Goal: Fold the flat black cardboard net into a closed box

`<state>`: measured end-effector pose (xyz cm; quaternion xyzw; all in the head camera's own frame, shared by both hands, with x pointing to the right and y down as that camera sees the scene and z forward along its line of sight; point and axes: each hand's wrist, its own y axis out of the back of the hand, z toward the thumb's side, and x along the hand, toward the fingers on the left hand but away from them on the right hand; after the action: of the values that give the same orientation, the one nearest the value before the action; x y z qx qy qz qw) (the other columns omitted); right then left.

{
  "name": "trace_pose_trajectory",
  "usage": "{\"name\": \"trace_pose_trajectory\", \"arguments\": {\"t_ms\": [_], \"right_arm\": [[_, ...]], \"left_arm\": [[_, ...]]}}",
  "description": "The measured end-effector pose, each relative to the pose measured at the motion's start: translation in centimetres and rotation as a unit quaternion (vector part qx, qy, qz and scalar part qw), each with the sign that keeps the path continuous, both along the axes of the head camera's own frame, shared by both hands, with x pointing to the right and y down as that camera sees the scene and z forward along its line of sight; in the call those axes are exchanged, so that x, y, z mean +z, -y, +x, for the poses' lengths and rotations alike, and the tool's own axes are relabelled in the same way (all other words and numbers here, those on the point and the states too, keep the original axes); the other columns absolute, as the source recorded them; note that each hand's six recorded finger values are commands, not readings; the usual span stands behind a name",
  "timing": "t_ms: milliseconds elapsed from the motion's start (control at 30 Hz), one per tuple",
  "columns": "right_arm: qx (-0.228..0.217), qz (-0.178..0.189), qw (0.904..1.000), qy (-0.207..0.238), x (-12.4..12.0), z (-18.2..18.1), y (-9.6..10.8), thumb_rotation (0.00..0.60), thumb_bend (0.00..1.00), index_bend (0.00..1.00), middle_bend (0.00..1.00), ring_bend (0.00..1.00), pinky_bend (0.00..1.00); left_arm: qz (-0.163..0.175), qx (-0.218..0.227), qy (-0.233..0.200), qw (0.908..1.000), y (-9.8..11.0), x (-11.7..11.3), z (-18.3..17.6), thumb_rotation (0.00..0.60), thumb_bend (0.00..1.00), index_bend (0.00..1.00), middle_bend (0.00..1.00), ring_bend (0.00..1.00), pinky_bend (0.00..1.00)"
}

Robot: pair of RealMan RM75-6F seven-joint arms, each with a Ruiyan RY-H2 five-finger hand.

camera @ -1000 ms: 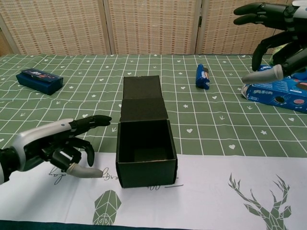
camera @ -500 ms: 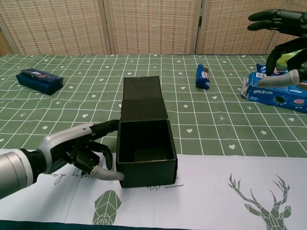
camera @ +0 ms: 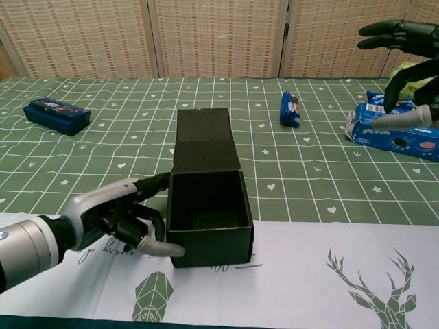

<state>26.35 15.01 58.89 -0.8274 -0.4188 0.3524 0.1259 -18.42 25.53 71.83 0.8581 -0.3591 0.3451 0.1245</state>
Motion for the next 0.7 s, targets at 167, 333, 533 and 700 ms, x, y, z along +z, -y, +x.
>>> {"name": "trace_pose_trajectory", "arguments": {"t_ms": [167,333,533,700], "right_arm": [[0.001,-0.003,1.0000,0.000,0.2,-0.1,0.0,0.600,0.09,0.00,0.00,0.53,0.84],[0.007,-0.008,0.9999,0.000,0.6,0.0,-0.1,0.600,0.10,0.00,0.00,0.53,0.84],[0.024,-0.038,0.9990,0.006,2.0,-0.1,-0.9,0.600,0.16,0.00,0.02,0.33,0.65],[0.032,-0.073,0.9967,0.014,3.4,-0.3,-1.5,0.600,0.18,0.00,0.11,0.21,0.49]], "left_arm": [[-0.003,-0.009,-0.007,0.9999,0.0,0.1,0.0,0.600,0.07,0.04,0.06,0.58,0.80],[-0.003,-0.024,-0.018,0.9996,0.1,0.3,0.0,0.600,0.07,0.19,0.20,0.60,0.80],[0.004,-0.039,-0.034,0.9987,0.3,0.3,0.0,0.600,0.07,0.29,0.32,0.61,0.81],[0.009,-0.047,-0.045,0.9978,0.7,0.0,-0.4,0.600,0.07,0.30,0.33,0.61,0.81]]}}
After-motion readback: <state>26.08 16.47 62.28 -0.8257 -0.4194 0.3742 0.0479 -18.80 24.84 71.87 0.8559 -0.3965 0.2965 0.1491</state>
